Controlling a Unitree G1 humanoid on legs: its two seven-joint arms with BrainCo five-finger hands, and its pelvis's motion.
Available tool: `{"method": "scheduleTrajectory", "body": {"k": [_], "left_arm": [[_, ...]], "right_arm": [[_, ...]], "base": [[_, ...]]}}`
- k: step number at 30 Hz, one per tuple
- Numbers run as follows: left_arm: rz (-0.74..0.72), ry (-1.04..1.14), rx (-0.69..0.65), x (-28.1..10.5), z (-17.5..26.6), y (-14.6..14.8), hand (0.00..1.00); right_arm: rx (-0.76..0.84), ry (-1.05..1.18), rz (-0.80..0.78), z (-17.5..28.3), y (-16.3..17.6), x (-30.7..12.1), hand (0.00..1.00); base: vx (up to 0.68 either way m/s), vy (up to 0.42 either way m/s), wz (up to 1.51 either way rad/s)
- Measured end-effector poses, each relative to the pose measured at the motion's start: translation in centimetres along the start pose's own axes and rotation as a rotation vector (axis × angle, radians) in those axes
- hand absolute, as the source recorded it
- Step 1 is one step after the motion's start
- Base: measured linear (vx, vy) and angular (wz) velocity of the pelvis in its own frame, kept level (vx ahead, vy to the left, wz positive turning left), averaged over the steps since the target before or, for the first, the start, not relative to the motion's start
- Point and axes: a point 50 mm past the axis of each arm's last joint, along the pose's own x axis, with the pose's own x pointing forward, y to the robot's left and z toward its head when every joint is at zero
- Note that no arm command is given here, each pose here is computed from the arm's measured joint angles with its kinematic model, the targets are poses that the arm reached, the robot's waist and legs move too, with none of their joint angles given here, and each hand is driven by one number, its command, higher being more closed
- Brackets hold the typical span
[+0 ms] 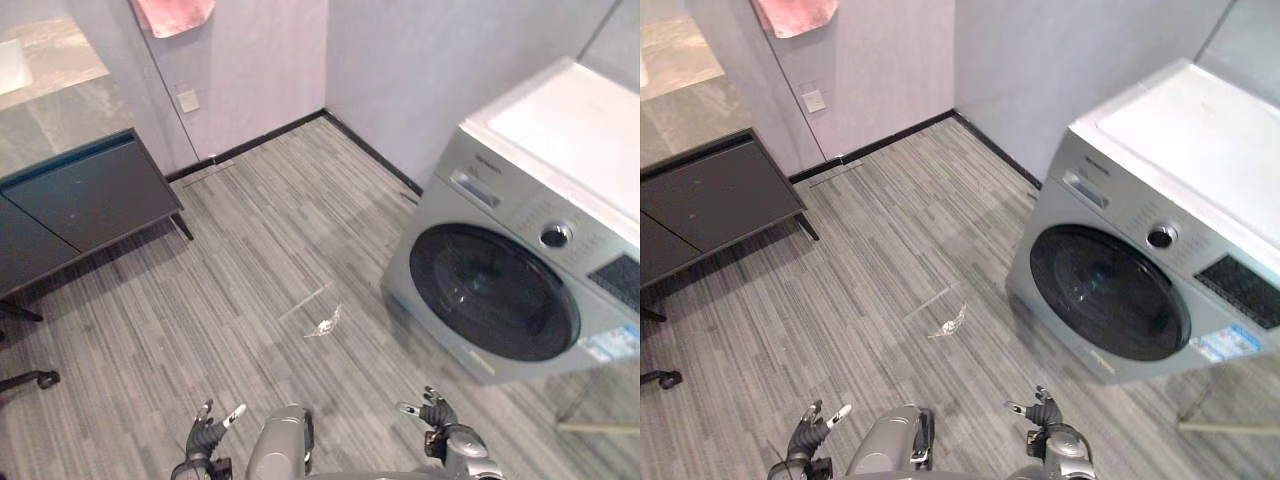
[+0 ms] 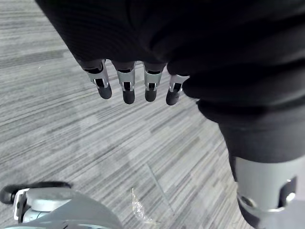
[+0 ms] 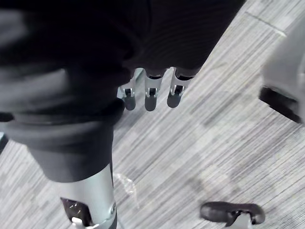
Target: Pick up the laundry basket with both hands and put the clothes into the washing machine.
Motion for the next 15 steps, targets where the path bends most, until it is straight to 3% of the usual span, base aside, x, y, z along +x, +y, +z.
{"method": "scheduleTrajectory", "body": {"k": [6, 10, 15], "left_arm": [[-0.010, 0.011, -0.127, 1.4, 1.0, -2.2, 0.00], [0.016, -0.012, -0.166, 1.8, 1.8, -2.0, 0.00], [0.025, 0.006, -0.259, 1.3, 1.2, -3.1, 0.00]], "right_arm": [[0.095, -0.034, -0.012, 0.2, 0.1, -0.2, 0.00], [0.105, 0.004, -0.013, -1.2, 0.3, -0.7, 0.00], [0.090, -0.046, 0.021, 0.3, 1.5, -0.4, 0.00]], "base": [[0.32, -0.025, 0.85], [0.45, -0.271, 1.33], [0.48, -0.299, 0.37]]}}
